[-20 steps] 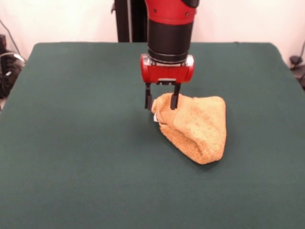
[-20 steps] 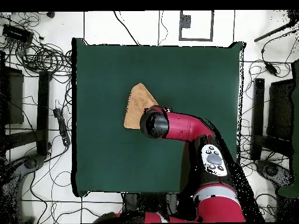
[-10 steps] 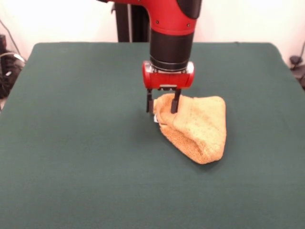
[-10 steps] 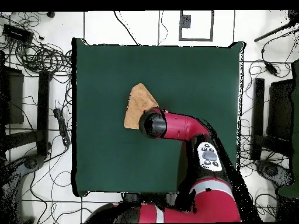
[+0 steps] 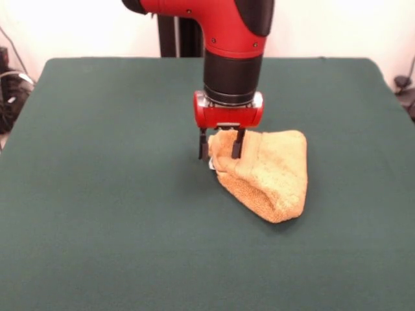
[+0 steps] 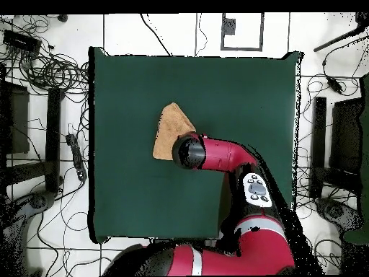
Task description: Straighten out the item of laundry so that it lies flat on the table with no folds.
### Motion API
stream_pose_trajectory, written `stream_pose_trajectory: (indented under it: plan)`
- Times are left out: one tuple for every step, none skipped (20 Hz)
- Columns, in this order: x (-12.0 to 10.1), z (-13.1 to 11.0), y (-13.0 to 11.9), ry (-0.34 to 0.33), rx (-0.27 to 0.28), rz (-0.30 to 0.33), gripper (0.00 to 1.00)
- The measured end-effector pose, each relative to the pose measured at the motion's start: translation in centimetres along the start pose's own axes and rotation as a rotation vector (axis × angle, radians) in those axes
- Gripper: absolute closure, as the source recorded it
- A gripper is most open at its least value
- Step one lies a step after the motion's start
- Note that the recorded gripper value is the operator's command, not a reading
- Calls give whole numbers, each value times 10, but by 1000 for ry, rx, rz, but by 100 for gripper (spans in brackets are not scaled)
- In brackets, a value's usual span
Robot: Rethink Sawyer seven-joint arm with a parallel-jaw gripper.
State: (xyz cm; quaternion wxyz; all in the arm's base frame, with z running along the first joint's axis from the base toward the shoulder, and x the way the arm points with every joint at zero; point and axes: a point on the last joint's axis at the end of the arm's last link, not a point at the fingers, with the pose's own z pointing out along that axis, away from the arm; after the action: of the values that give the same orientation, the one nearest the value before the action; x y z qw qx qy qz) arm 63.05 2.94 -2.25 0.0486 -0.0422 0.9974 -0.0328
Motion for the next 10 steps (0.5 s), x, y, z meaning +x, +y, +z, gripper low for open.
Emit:
stream_pose_trajectory:
  plan:
    - [0, 0, 0, -1, 0, 0, 0]
    - [-1, 0, 0, 0, -2, 4, 100]
    - [-1, 0, 0, 0, -2, 5, 100]
    - [-1, 0, 0, 0, -2, 6, 100]
    - [-1, 0, 0, 0, -2, 7, 100]
    - [-1, 0, 0, 0, -3, 9, 100]
    - [-1, 1, 0, 1, -3, 12, 100]
    - [-1, 1, 0, 1, -3, 11, 100]
    - [-1, 1, 0, 1, -3, 12, 100]
    - [-1, 1, 0, 1, -3, 12, 100]
